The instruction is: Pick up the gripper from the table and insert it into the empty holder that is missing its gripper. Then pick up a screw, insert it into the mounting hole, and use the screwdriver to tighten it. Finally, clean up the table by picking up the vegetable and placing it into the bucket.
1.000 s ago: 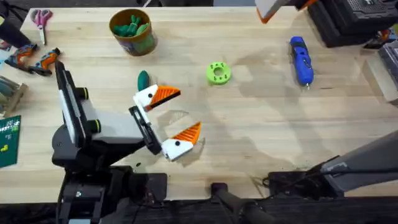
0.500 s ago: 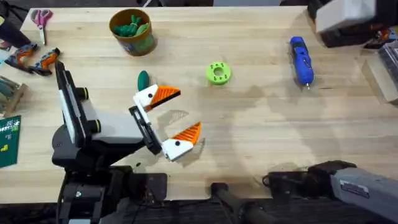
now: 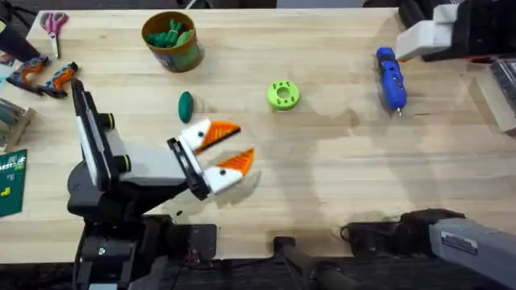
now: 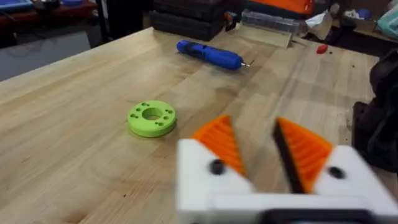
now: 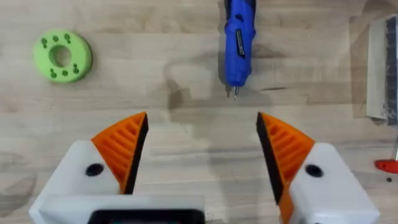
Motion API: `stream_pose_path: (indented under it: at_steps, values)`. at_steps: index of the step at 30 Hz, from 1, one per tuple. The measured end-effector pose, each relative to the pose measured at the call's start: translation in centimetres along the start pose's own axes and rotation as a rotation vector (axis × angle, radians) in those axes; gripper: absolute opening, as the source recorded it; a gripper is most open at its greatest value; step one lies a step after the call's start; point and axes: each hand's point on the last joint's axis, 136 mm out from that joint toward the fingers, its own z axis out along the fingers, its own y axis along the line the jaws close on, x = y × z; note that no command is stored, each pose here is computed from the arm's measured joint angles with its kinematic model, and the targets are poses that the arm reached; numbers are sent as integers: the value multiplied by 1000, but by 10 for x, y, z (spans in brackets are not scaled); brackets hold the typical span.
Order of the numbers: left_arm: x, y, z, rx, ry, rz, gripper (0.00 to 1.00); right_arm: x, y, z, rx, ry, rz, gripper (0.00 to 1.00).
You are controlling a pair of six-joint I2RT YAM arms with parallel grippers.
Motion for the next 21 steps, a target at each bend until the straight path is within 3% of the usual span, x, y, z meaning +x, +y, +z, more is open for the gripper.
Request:
stream_pose_path:
  at_steps: [2, 3, 4, 11, 21]
  values:
    - [0, 0, 0, 0, 0, 0, 144, -4, 0, 0, -1, -15, 1, 992]
    - [0, 0, 0, 0, 0, 5, 35, -6, 1, 0, -2, -23, -4, 992]
    - [0, 0, 0, 0, 0, 4, 12, -7, 1, 0, -4, -29, -8, 992]
    - [0, 0, 0, 0, 0, 4, 5, -15, -11, 11, -52, -24, -23, 992]
    - [0, 0, 0, 0, 0, 4, 5, -29, -44, 79, -64, 82, 4, 992]
